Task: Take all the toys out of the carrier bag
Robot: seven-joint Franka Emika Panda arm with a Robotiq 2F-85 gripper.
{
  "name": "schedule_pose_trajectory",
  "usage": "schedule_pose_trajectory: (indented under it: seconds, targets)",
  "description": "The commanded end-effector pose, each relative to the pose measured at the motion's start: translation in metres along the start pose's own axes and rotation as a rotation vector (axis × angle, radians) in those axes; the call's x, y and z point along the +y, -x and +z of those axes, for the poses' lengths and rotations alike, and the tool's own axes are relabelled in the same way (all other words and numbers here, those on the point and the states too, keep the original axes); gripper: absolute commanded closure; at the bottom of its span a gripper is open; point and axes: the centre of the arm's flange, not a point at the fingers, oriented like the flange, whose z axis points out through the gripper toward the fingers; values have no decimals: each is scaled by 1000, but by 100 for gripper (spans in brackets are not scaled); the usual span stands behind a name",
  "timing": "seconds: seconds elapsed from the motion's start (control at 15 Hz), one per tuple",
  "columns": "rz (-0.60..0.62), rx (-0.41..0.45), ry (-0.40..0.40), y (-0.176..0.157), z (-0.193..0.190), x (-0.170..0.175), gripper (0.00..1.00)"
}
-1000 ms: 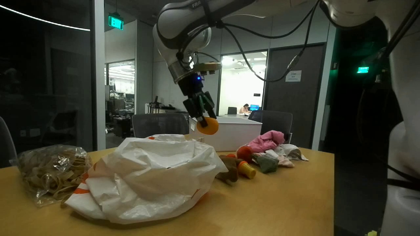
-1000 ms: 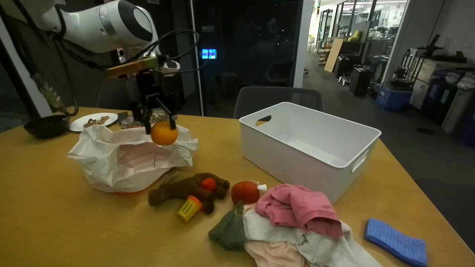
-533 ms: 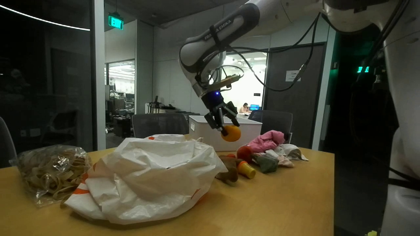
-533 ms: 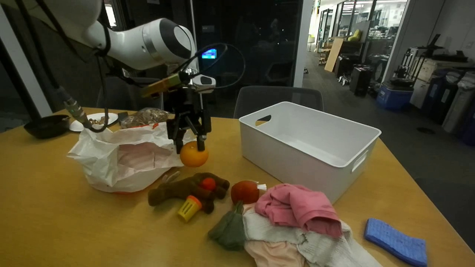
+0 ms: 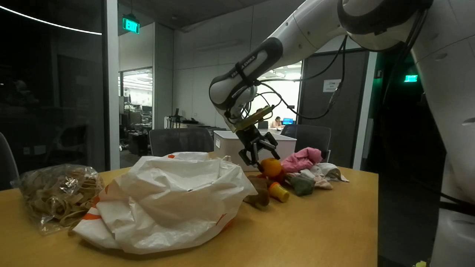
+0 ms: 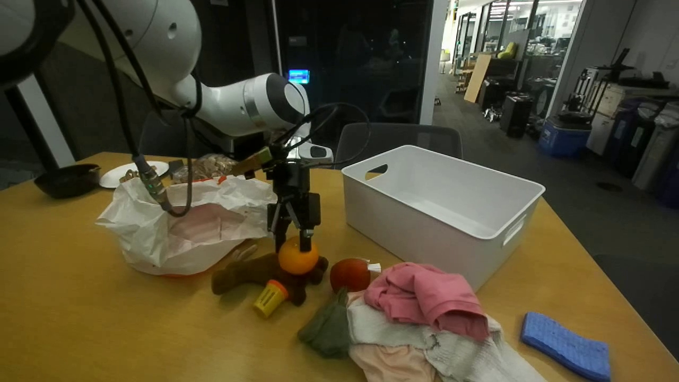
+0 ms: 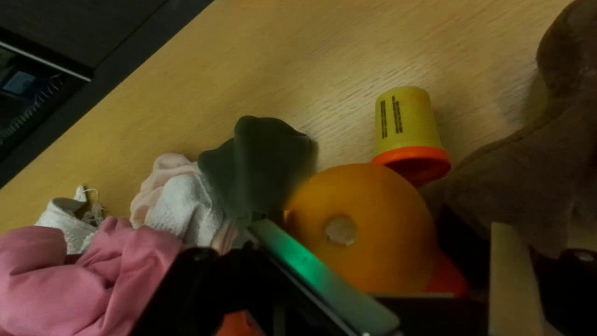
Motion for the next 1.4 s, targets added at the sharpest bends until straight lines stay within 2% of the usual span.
schedule_pose_trajectory:
  seconds: [0.0,0.27,0.53,0.8,1.0,1.07,1.33]
  targets:
    - [43,35,-29,4,-9,-2,0]
    - [53,84,-40,42,-33,-2,0]
    - [12,45,-89,97,-66,-1,0]
    - [50,-26,-115,128,-77,9,0]
    - [167,-39,-106,135,-68,13,0]
    - [96,-26,-96,121,-77,10,0]
    - [144,-39,-88,124,-71,10,0]
